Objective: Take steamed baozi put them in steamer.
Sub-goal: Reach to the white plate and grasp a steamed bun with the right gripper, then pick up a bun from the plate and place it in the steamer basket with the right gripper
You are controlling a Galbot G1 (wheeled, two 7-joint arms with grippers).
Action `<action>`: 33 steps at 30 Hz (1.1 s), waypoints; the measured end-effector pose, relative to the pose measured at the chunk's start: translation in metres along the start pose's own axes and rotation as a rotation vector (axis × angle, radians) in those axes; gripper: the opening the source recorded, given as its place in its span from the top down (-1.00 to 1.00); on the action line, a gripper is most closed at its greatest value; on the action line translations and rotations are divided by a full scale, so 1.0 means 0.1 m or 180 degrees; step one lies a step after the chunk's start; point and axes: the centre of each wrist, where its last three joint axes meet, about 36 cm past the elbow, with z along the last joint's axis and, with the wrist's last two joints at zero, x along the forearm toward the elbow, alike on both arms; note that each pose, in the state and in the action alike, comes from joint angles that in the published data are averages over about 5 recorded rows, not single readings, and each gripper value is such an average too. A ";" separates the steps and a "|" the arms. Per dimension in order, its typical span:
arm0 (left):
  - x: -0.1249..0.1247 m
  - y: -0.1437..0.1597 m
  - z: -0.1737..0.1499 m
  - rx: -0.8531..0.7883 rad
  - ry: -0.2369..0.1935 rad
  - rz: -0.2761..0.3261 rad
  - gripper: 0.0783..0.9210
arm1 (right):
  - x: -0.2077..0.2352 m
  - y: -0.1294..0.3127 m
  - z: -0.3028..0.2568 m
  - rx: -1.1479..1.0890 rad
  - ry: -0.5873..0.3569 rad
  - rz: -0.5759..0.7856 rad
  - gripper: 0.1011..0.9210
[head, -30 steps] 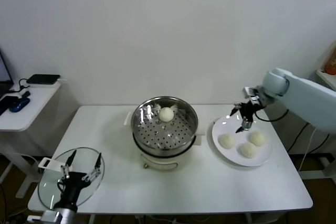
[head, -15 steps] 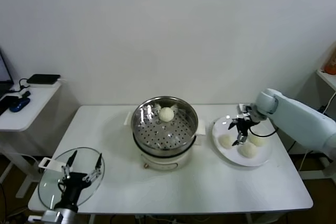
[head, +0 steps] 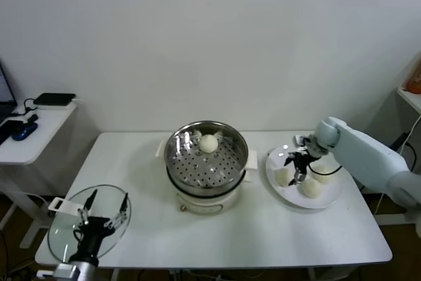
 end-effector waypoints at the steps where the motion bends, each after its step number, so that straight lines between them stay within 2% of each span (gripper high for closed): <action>1: 0.00 0.00 0.00 0.0000 0.0000 0.0000 -0.77 | -0.01 0.00 0.00 -0.0002 0.0000 -0.0001 -0.76; 12: 0.00 0.00 0.01 0.0002 0.0010 -0.0001 -0.77 | -0.07 -0.04 -0.01 -0.0032 0.0002 -0.0031 -0.75; 23: 0.00 0.00 0.02 0.0007 0.0016 -0.0005 -0.77 | -0.10 -0.05 -0.02 -0.0047 -0.0004 -0.0062 -0.50; 33: 0.00 -0.01 0.02 0.0010 0.0017 -0.0009 -0.77 | -0.04 -0.06 -0.02 -0.0041 -0.0016 -0.0057 -0.43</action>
